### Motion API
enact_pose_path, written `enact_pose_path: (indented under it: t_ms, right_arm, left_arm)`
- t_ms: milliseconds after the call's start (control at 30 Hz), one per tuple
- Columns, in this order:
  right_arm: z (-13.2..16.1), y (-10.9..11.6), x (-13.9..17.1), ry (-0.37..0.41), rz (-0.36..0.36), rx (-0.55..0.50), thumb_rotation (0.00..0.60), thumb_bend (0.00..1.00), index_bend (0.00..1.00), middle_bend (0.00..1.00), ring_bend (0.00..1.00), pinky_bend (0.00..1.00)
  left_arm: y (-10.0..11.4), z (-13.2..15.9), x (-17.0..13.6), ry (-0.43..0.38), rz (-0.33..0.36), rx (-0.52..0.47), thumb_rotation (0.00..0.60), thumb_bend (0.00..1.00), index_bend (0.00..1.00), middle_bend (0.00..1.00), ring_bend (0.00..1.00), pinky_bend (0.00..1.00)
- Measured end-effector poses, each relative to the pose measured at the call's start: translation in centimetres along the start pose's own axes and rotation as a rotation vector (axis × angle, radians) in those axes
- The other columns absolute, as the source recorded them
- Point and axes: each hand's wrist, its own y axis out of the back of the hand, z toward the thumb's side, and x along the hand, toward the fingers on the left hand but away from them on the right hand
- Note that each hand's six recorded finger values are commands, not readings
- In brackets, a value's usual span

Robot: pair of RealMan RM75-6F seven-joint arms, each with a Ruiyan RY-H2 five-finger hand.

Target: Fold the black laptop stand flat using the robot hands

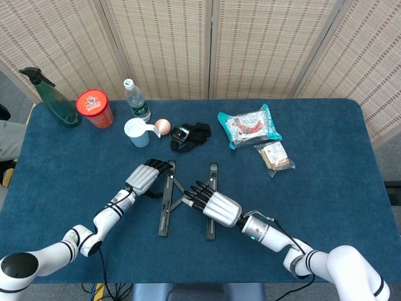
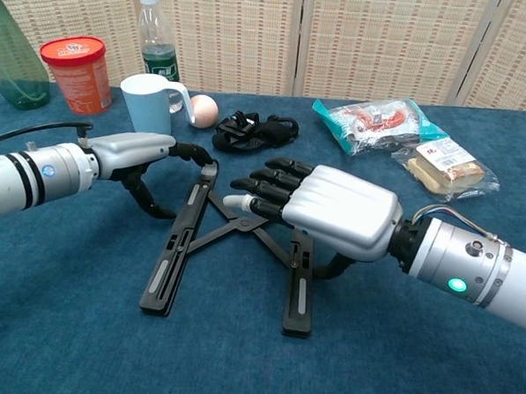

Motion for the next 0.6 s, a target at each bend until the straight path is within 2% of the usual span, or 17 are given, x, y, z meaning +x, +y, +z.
enact_pose_path:
  t_ms: [300, 600]
  right_arm:
    - [0.5, 0.1, -0.7, 0.006, -0.030, 0.015, 0.600, 0.00, 0.00, 0.00, 0.00, 0.00]
    - [1.2, 0.7, -2.1, 0.001, -0.089, 0.031, 0.600, 0.00, 0.00, 0.00, 0.00, 0.00]
  left_arm:
    - [-0.1, 0.3, 0.1, -0.005, 0.000, -0.021, 0.600, 0.18, 0.12, 0.12, 0.10, 0.06]
    - [-0.1, 0.7, 0.1, -0.018, -0.005, -0.026, 0.600, 0.18, 0.12, 0.12, 0.10, 0.06]
